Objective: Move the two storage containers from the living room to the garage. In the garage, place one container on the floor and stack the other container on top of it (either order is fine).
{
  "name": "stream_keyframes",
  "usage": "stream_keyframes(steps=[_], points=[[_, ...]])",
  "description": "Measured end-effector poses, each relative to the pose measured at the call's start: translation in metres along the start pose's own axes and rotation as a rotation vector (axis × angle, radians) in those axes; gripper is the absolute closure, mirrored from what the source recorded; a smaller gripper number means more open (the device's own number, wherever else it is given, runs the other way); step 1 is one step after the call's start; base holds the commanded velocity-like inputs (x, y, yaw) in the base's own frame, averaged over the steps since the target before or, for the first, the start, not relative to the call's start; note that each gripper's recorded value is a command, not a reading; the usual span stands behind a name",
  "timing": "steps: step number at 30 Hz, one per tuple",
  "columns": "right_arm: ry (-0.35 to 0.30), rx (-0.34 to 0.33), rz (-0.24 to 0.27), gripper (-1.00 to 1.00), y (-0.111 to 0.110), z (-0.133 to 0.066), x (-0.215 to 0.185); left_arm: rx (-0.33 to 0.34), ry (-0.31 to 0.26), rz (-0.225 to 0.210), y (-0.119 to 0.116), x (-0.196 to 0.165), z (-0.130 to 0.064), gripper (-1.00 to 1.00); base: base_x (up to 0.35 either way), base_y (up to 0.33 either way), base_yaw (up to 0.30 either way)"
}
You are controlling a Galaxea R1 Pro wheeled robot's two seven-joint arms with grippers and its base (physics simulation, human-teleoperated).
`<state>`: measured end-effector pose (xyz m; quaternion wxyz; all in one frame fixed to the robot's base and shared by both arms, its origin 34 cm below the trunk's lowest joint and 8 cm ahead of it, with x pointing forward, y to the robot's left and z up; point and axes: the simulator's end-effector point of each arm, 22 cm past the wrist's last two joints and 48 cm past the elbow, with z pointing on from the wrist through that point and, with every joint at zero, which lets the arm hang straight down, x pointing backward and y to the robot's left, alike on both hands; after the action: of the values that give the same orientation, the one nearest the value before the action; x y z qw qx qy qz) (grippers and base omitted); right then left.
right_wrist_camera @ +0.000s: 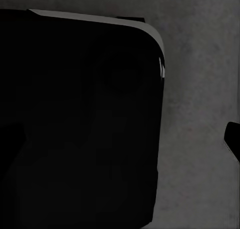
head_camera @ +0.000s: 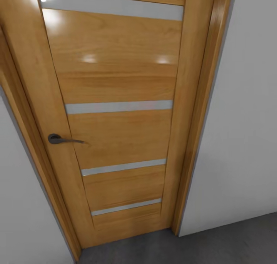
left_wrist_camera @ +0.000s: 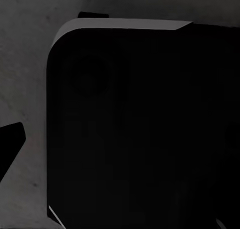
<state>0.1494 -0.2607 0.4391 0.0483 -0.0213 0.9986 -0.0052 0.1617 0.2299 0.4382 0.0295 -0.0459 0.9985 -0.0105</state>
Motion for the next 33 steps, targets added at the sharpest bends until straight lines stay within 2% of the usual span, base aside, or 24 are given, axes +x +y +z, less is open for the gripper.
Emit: stream_keyframes(steps=[7,15,23,33], points=[[0.0,0.0,0.0,-1.0,0.0,0.0,-0.0001,-0.001,-0.003,-0.003,0.0004,-0.001,0.0,-1.0,0.006,-0.004,0.266],[0.0,0.0,-0.001,-1.0,0.0,0.0,0.0001,-0.002,-0.004,-0.054,0.0009,-0.001,0.0,-1.0,0.0,0.0,0.266],[0.0,0.0,-0.001,-1.0,0.0,0.0,0.0,-0.001,-0.006,-0.062,0.0006,-0.0016,0.0,-1.0,0.0,0.0,0.262],[-0.001,-0.001,0.001,-1.0,0.0002,-0.0001,0.0,0.001,0.0,-0.061,0.0001,0.0001,-0.0001,-1.0,0.105,0.0,0.062]])
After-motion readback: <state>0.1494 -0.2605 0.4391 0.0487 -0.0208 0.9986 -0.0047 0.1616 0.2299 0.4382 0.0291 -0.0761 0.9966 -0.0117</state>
